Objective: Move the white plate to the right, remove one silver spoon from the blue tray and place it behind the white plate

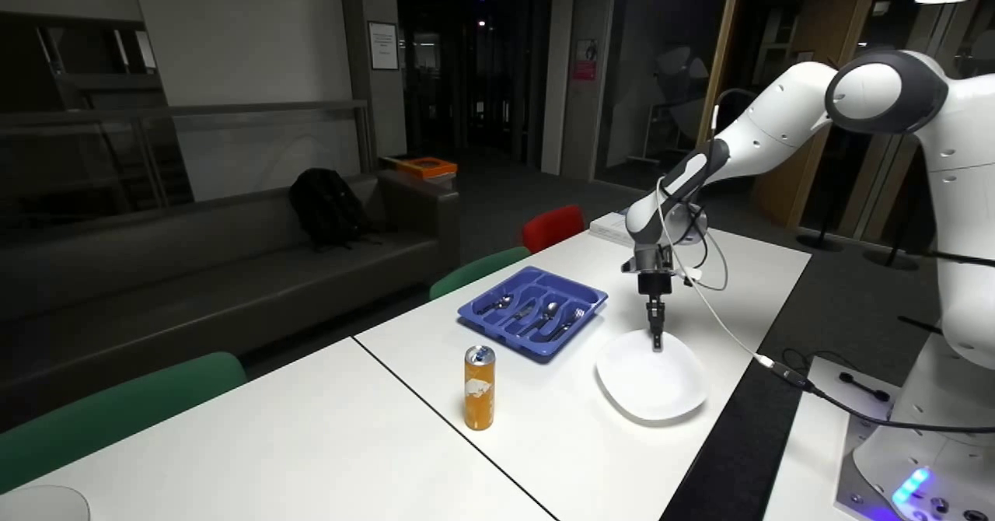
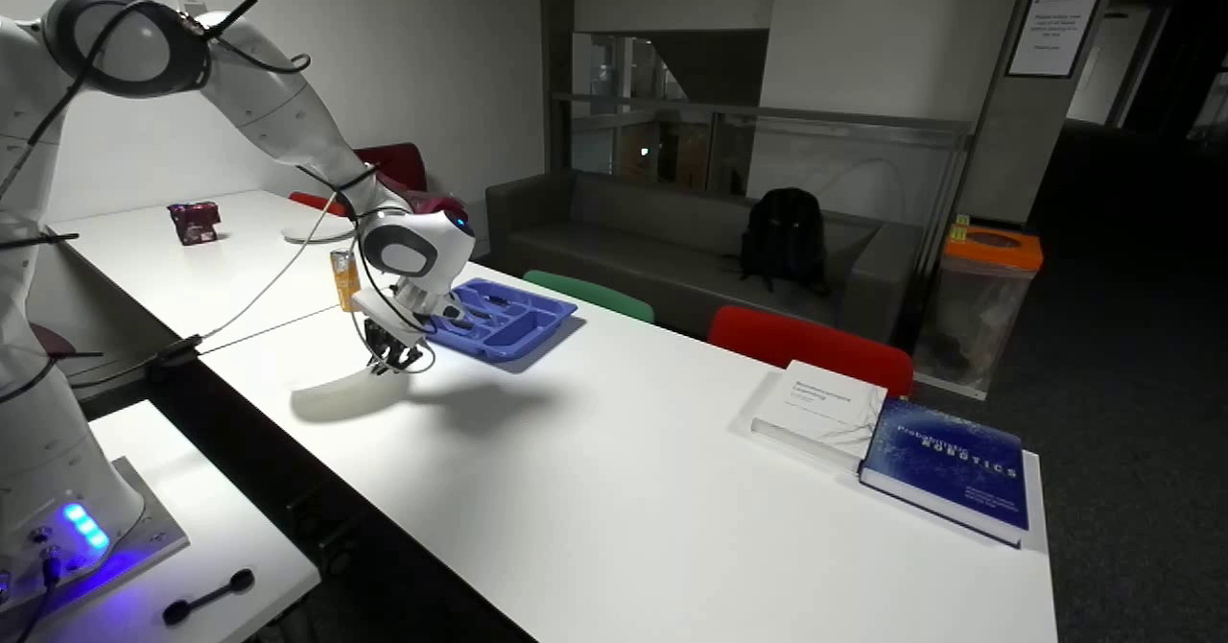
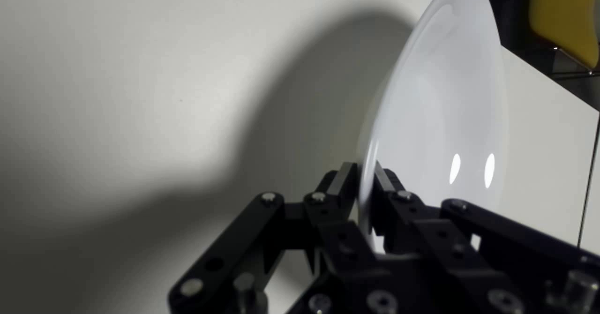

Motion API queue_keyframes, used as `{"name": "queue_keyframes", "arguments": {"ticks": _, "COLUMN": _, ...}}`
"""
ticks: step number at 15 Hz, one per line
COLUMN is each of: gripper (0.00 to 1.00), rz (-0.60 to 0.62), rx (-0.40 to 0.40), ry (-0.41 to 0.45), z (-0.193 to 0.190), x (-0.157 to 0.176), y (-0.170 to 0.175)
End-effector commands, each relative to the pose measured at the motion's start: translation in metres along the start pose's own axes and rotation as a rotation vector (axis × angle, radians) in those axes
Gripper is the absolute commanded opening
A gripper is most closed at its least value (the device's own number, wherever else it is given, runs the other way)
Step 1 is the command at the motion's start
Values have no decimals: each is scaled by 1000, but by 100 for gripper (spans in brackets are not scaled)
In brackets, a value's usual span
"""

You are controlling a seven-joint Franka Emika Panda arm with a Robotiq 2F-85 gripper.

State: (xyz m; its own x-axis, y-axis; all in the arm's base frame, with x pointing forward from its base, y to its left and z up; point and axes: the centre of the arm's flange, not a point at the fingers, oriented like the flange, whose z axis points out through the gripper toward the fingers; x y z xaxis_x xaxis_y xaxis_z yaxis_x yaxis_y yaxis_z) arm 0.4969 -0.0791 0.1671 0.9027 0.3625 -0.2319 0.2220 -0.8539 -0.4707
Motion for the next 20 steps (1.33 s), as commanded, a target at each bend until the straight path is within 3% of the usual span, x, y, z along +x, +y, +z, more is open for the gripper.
{"name": "queue_keyframes", "arguments": {"ticks": 1, "gripper": 3, "rz": 33, "rx": 14, "ry": 15, "z": -45, "x": -20, "y": -41}}
{"name": "queue_keyframes", "arguments": {"ticks": 7, "gripper": 3, "rz": 50, "rx": 57, "ry": 89, "z": -121, "x": -56, "y": -44}}
{"name": "queue_keyframes", "arguments": {"ticks": 12, "gripper": 3, "rz": 99, "rx": 67, "ry": 150, "z": -166, "x": -99, "y": -10}}
{"name": "queue_keyframes", "arguments": {"ticks": 14, "gripper": 3, "rz": 109, "rx": 73, "ry": 182, "z": -176, "x": -114, "y": 3}}
{"name": "queue_keyframes", "arguments": {"ticks": 15, "gripper": 11, "rz": 121, "rx": 38, "ry": 155, "z": -155, "x": -97, "y": 2}}
{"name": "queue_keyframes", "arguments": {"ticks": 20, "gripper": 11, "rz": 128, "rx": 40, "ry": 171, "z": -160, "x": -108, "y": 12}}
